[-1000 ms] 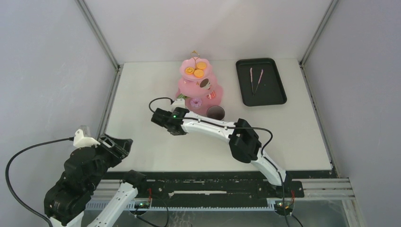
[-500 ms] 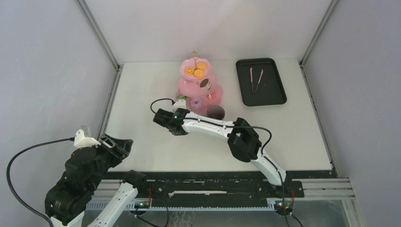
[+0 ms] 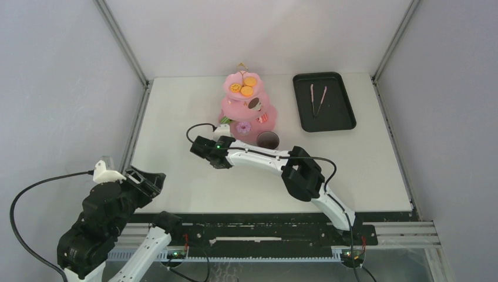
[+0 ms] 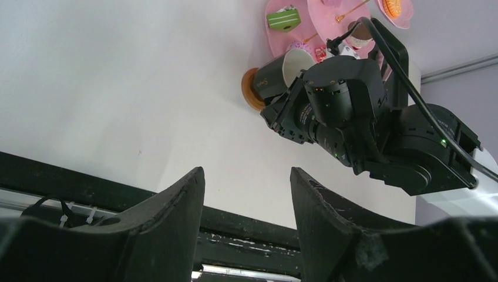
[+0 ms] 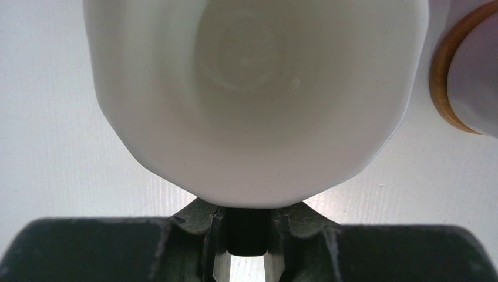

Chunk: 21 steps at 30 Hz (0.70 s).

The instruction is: Serve the afternoon tea

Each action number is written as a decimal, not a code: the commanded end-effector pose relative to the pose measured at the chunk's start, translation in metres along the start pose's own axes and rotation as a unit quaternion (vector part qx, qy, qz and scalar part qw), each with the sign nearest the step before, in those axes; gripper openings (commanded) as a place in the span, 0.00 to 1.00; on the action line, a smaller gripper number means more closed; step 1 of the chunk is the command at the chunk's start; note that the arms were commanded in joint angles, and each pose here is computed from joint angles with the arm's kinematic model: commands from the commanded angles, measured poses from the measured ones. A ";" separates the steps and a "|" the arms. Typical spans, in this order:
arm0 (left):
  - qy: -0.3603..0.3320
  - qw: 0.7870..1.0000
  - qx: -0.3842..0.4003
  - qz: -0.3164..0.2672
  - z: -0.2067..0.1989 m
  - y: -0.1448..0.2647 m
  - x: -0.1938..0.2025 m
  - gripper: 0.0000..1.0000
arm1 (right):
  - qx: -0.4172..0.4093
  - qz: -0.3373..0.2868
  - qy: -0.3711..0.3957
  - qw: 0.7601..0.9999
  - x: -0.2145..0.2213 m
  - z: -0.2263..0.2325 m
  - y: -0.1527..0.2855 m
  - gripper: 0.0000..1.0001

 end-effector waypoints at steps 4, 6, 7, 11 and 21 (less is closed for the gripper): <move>-0.005 1.000 -0.001 -0.011 -0.001 -0.006 -0.002 0.61 | -0.011 -0.035 -0.003 0.999 -0.005 0.007 0.009 0.00; -0.005 1.000 0.000 -0.010 -0.002 -0.007 -0.002 0.61 | -0.006 -0.032 -0.002 0.999 -0.003 0.005 0.008 0.00; -0.005 1.000 0.000 -0.009 -0.002 -0.008 -0.001 0.61 | -0.003 -0.030 -0.002 1.000 -0.002 0.004 0.007 0.00; -0.003 1.000 0.001 -0.007 -0.002 -0.009 0.000 0.62 | 0.002 -0.023 0.000 1.000 0.000 0.001 0.008 0.11; -0.002 1.000 -0.004 -0.005 -0.004 -0.013 -0.002 0.65 | -0.008 -0.008 0.004 1.000 0.000 -0.002 0.010 0.46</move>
Point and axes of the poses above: each gripper's point midway between its finger pads, its own y axis back along the fingers, its own z axis along the line the jaws close on, x = y × z, the point moved 9 cm from there along y, back along the fingers, and after that the axes turned 13 degrees about -y, right-handed, at the moved point
